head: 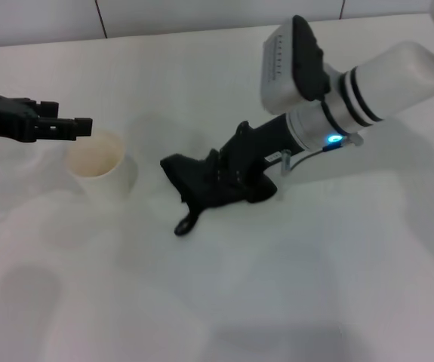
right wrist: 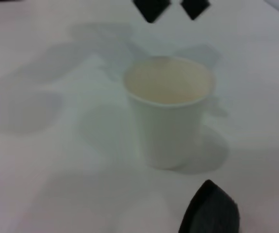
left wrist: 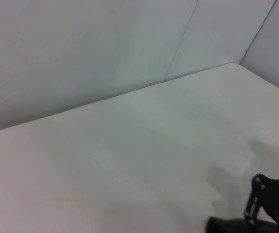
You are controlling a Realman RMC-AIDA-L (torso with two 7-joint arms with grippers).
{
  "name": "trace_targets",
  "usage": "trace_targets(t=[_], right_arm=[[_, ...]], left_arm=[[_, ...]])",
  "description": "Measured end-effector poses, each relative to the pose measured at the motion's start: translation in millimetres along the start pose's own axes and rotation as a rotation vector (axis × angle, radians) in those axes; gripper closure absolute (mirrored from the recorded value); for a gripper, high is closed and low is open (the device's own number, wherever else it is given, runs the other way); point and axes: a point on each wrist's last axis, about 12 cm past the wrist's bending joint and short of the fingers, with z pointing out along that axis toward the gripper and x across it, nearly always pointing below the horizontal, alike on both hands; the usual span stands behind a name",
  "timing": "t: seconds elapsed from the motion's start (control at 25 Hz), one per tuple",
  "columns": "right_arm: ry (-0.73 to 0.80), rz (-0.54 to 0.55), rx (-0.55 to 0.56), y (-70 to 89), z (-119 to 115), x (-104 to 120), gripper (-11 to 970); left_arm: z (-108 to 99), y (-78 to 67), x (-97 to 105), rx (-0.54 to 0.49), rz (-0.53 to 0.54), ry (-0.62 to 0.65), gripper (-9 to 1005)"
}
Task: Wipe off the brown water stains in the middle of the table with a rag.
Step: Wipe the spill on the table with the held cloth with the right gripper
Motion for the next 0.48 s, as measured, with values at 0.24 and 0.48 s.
trace_targets(t=[0.24, 0.48], right_arm=[[-0.016, 0.008, -0.126, 10.8, -13.6, 6.9, 864], [0.04, -0.028, -0.228, 22.0, -16.2, 12.9, 865]], left_arm=[[-0.3, 0.4, -1.1, -0.003, 0.002, -0.001, 116], [0.5, 0.5, -6.4, -0.005, 0.015, -0.004, 116]])
